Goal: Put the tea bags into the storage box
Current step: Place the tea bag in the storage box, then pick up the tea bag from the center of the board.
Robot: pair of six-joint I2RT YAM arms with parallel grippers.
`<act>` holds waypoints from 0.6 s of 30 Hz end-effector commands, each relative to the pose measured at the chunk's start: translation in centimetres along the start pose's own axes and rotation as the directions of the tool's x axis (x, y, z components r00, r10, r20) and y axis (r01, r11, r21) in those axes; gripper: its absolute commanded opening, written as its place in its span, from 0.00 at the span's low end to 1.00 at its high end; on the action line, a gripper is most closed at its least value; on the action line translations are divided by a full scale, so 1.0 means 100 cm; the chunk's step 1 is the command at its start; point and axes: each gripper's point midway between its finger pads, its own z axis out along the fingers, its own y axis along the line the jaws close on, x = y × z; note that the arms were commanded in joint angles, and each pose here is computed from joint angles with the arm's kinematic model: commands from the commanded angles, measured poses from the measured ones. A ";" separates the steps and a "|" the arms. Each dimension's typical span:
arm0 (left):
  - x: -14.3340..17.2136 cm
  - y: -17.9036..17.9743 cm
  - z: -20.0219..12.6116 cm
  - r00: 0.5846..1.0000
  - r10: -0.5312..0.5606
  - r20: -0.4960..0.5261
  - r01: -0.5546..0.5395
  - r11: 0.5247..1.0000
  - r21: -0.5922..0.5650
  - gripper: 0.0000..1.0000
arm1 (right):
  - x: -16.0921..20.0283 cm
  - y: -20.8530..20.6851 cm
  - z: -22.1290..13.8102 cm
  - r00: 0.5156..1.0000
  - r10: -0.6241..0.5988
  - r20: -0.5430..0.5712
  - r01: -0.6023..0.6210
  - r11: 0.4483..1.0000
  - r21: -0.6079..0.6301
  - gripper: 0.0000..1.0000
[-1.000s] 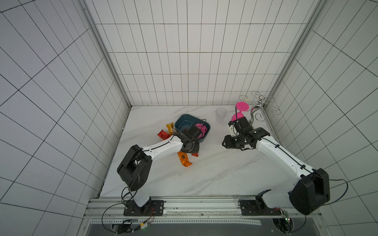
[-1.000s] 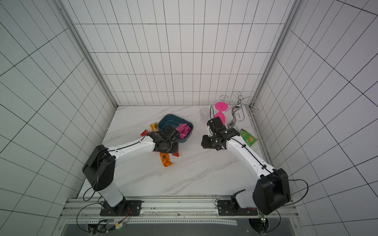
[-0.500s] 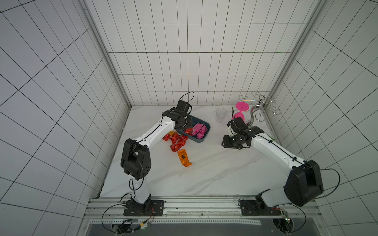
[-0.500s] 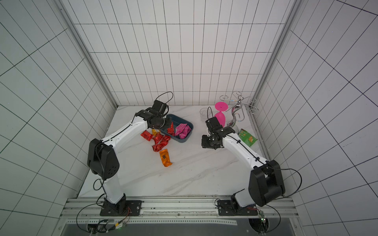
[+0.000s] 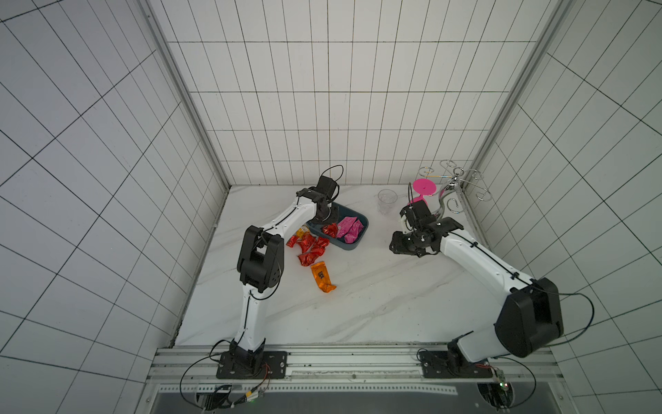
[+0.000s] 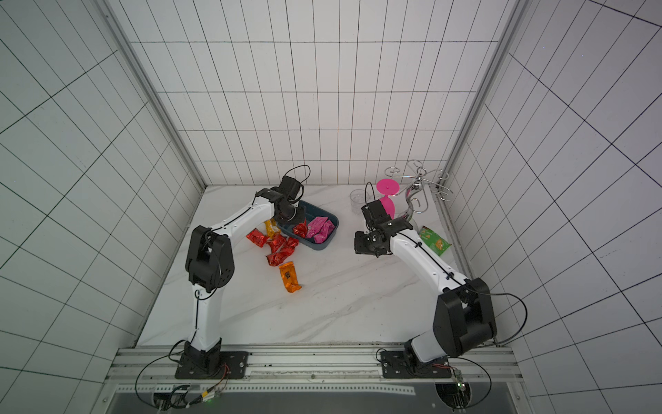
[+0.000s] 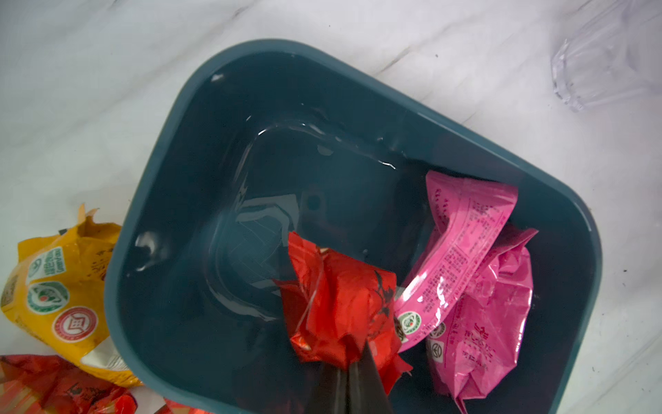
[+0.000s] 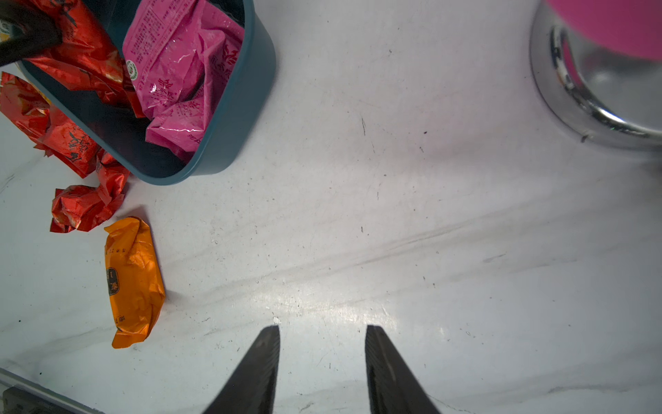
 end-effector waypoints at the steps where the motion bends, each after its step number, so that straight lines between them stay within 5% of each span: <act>1: -0.009 -0.003 -0.010 1.000 -0.014 0.018 0.014 1.000 0.026 0.37 | -0.009 0.000 -0.005 1.000 0.006 0.011 -0.006 1.000 -0.001 0.43; 12: 0.039 0.012 -0.071 0.997 -0.074 0.024 0.073 0.997 0.021 0.55 | -0.012 0.018 0.007 1.000 0.022 -0.013 -0.023 0.996 -0.083 0.47; 13: 0.048 0.014 -0.077 0.996 -0.083 0.019 0.082 0.996 0.023 0.70 | -0.012 0.019 0.008 1.000 0.024 -0.013 -0.026 0.996 -0.091 0.47; 14: 0.058 0.015 -0.082 0.996 -0.091 0.016 0.091 0.995 0.030 0.74 | -0.012 0.022 0.008 1.000 0.023 -0.013 -0.024 0.994 -0.102 0.49; 18: 0.093 0.018 -0.095 0.994 -0.111 -0.002 0.111 0.992 0.052 0.74 | -0.012 0.029 0.011 1.000 0.011 -0.018 -0.013 0.993 -0.114 0.49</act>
